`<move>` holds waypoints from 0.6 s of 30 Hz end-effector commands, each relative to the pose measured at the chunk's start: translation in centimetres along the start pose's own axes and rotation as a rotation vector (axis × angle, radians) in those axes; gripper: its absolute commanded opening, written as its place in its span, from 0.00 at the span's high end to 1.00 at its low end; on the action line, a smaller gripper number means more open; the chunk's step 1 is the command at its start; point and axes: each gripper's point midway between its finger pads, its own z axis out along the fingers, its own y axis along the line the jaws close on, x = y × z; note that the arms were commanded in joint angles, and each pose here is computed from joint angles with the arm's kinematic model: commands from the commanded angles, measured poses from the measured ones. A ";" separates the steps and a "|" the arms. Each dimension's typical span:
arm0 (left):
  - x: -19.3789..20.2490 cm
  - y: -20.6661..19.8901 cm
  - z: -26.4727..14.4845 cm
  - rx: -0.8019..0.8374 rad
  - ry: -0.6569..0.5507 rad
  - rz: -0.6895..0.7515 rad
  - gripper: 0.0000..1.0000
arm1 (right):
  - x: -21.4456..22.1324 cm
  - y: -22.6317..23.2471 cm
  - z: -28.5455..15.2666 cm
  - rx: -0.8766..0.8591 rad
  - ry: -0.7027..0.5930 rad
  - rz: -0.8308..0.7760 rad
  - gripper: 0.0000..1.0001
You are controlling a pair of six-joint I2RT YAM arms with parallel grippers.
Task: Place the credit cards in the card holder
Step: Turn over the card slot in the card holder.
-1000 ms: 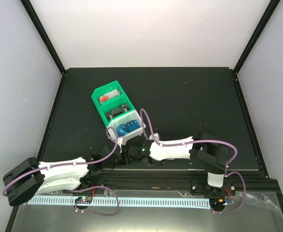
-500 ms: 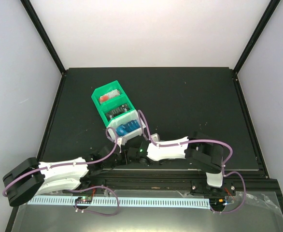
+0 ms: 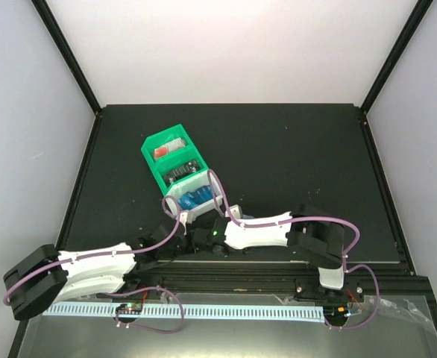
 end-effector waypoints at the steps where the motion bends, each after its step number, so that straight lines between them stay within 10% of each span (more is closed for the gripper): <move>1: -0.3 0.3 -0.2 -0.007 -0.011 0.003 0.72 | -1.0 1.1 -0.4 -0.015 -0.051 0.034 0.90; 18: -1.2 1.6 -1.3 -0.053 -0.072 -0.008 0.72 | -0.5 3.8 -2.0 -0.107 -0.033 0.069 0.90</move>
